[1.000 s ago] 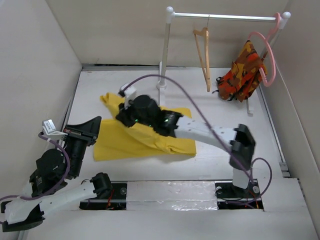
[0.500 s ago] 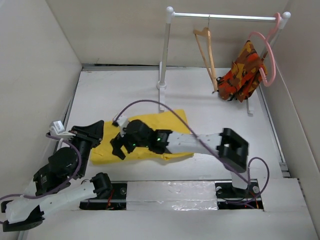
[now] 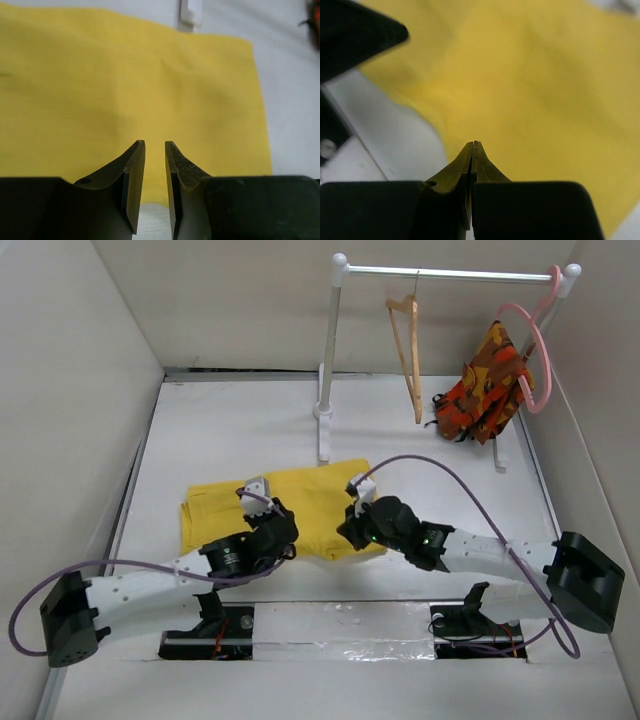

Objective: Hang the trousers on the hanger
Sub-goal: Fold the trousers at the center of the board, then pick up the hanger from the clothesline.

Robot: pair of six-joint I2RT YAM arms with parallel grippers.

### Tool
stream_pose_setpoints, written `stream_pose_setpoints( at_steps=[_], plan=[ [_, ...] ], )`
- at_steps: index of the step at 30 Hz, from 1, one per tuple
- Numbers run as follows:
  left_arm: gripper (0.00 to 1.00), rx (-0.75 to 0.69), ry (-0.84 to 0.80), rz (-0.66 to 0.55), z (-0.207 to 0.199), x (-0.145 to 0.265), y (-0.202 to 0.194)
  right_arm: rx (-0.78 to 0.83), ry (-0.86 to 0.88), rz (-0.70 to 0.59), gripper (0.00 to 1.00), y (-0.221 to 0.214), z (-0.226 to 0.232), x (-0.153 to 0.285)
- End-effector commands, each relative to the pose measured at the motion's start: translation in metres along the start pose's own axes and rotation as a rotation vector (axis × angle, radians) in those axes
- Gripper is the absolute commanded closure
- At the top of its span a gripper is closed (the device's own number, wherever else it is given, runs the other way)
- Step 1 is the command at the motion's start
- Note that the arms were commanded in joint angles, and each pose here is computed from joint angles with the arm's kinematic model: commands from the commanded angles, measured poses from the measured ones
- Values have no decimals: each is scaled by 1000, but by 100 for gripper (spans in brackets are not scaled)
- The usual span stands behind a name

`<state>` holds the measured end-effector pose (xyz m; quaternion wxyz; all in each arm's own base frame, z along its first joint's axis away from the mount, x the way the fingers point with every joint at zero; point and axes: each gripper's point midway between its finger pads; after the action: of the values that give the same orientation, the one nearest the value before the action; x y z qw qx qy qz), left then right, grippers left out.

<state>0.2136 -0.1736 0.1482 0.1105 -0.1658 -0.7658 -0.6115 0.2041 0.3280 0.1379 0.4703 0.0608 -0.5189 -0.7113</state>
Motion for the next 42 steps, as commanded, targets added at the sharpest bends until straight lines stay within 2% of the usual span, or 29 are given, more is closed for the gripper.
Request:
stream_pose_setpoints(
  at_steps=[1, 4, 9, 11, 13, 16, 17, 18, 19, 20, 21, 22, 23, 26, 27, 28, 29, 30, 32, 33, 36, 42],
  plan=[
    [80, 96, -98, 35, -34, -12, -12, -76, -81, -4, 100, -29, -40, 9],
    [80, 88, -73, 97, -32, -20, -41, -143, -82, -5, 100, -50, -49, 11],
    [80, 75, -25, 167, -3, -25, -82, -188, -101, 46, 100, -81, -63, 14],
    [80, 85, -26, 184, 1, -23, -87, -164, -96, 63, 100, -72, -56, 19],
    [81, 101, -59, 184, -2, -19, -83, -120, -114, 23, 98, -51, -51, 26],
    [82, 114, -75, 177, 1, -10, -83, -61, -135, -156, 78, 27, -40, 53],
    [83, 119, -75, 183, 5, -8, -87, -5, -160, -198, 63, 50, -42, 71],
    [83, 135, -101, 173, 1, -4, -84, 12, -201, -249, 57, 74, -46, 83],
    [84, 138, -108, 172, 2, -3, -84, 18, -200, -340, 53, 117, -37, 101],
    [86, 135, -111, 173, 4, -2, -85, 54, -261, -392, 57, 142, -52, 117],
    [89, 142, -128, 167, 1, 1, -84, 74, -256, -440, 70, 165, -50, 130],
    [97, 147, -125, 161, 2, 0, -83, 96, -247, -518, 94, 203, -41, 152],
    [100, 145, -132, 163, 1, 2, -84, 122, -305, -560, 100, 225, -56, 169],
    [100, 141, -150, 146, -7, 4, -74, 185, -334, -674, 100, 281, -54, 204],
    [100, 139, -147, 136, -8, 4, -70, 177, -398, -700, 95, 295, -70, 215],
    [100, 127, -147, 120, -10, 4, -66, 169, -442, -666, 80, 301, -85, 205],
    [100, 105, -145, 124, -10, 7, -67, 188, -462, -692, 49, 321, -83, 215],
    [100, 111, -152, 112, -16, 7, -59, 194, -489, -666, 36, 324, -91, 212],
    [100, 93, -170, 98, -22, 8, -51, 226, -537, -566, 18, 325, -111, 186],
    [100, 94, -176, 92, -26, 9, -46, 235, -561, -577, 17, 337, -111, 189],
    [100, 82, -187, 98, -29, 10, -47, 269, -647, -471, 16, 338, -134, 155],
    [100, 106, -212, 88, -32, 18, -42, 236, -698, -436, 20, 345, -176, 140]
  ],
)
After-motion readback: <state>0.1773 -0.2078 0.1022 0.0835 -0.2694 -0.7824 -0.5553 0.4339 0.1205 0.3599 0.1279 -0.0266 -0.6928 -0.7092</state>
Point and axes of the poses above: each gripper's point midway between its finger pads, its own x axis back along the fingers, its own z axis along the line the jaws close on, y = z × x, and after that the axes turned 14 degrees about -x, right-handed
